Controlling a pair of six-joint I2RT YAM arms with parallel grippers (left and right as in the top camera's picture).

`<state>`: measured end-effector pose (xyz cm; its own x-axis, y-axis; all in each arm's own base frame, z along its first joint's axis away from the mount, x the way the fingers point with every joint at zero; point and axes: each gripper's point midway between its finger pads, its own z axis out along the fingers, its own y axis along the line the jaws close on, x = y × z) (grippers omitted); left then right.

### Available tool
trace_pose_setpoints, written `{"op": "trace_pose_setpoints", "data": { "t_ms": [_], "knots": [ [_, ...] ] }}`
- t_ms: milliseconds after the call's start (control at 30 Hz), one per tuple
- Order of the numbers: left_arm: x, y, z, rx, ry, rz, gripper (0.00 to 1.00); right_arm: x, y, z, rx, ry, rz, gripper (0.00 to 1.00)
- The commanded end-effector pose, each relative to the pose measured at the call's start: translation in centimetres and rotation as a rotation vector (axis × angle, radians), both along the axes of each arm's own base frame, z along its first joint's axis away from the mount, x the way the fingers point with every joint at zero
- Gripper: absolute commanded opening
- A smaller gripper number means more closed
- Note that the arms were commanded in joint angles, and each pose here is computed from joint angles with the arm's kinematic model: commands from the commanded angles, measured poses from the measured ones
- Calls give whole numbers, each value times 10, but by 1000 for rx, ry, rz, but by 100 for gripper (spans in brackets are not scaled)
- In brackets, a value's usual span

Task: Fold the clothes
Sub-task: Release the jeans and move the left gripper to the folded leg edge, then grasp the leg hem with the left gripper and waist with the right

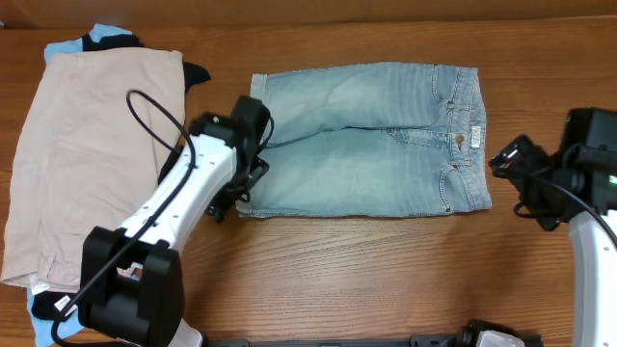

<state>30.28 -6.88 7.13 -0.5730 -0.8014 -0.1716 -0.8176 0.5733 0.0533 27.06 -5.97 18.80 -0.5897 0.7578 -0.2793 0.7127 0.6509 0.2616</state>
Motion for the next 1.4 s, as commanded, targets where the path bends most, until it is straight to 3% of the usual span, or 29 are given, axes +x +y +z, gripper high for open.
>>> {"op": "trace_pose_setpoints", "data": {
  "t_ms": [0,167,400,533,700,800,967,1033,1100,1133,1367],
  "knots": [
    [-11,-7,-20,-89,31,58,91,-1,-5,-11,-14,21,-28,100],
    [-16,-15,-42,-177,36,52,92,6,-7,-14,-17,13,-28,99],
    [16,-24,-45,-307,-69,-120,93,13,-8,-18,-17,11,-28,99],
    [13,-24,-53,-305,-40,-147,88,13,-8,-24,-8,36,-27,98],
    [3,-43,-69,-426,31,-246,85,14,-8,-30,-3,58,-26,98],
    [-3,-44,-75,-472,68,-309,76,14,-8,-32,-1,64,-26,98],
    [-21,-21,-87,-352,168,-287,63,14,-8,-32,-1,65,-26,97],
    [-28,-11,-90,-301,201,-283,46,14,-8,-32,-1,67,-26,97],
    [-31,0,-90,-238,222,-282,13,13,-8,-33,0,72,-26,96],
    [-32,6,-90,-208,228,-282,4,12,-8,-33,1,75,-26,96],
    [-18,33,-72,-103,232,-257,4,4,3,-48,49,109,-8,87]
  ]
}}
